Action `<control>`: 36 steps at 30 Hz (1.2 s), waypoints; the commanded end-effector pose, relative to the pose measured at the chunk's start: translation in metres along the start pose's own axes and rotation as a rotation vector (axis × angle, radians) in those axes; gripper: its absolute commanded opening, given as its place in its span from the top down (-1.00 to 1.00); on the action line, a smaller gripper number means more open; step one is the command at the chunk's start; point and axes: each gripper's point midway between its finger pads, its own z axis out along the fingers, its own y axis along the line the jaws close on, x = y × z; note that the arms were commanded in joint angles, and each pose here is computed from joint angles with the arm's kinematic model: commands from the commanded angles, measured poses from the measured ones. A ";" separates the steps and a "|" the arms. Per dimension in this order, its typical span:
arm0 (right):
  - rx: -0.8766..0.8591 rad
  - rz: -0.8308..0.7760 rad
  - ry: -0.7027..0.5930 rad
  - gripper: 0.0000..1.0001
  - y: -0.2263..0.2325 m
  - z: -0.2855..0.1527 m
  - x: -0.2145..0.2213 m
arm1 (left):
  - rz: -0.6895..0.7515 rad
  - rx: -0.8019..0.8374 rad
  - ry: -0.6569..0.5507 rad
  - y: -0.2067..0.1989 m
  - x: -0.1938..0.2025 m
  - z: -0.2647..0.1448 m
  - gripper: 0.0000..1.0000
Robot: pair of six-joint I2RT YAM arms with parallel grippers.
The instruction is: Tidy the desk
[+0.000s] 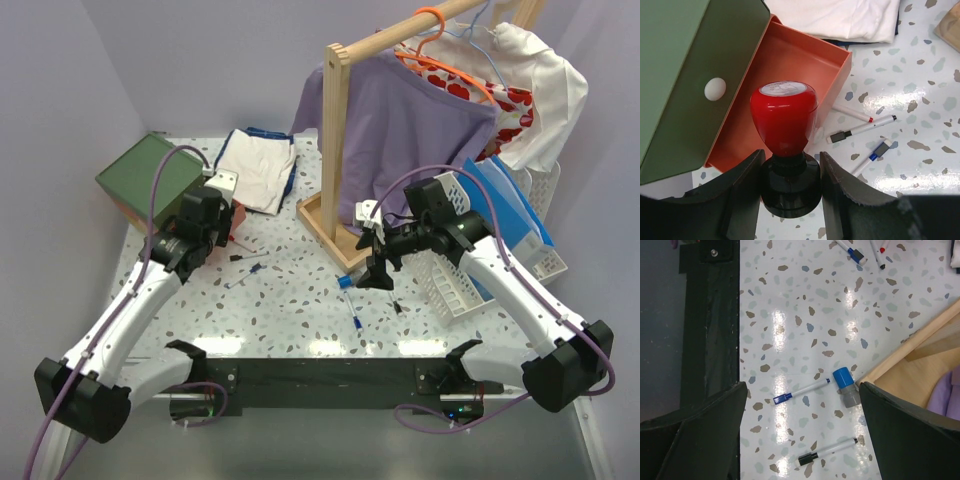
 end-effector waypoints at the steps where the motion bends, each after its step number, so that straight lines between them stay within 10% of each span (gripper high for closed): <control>1: -0.025 -0.042 -0.036 -0.97 0.005 -0.002 -0.005 | -0.021 0.012 -0.071 0.008 -0.037 0.013 0.95; 11: -0.037 -0.046 -0.031 -0.97 0.008 -0.003 -0.005 | -0.037 -0.120 -0.001 0.031 -0.034 0.042 0.59; 21: -0.054 -0.041 -0.031 -0.97 0.010 -0.002 -0.003 | -0.062 -0.170 -0.013 0.042 -0.040 0.043 -0.39; 36: -0.110 -0.094 -0.013 -0.97 0.017 0.000 0.011 | -0.184 0.110 -0.254 0.011 -0.074 -0.020 -0.71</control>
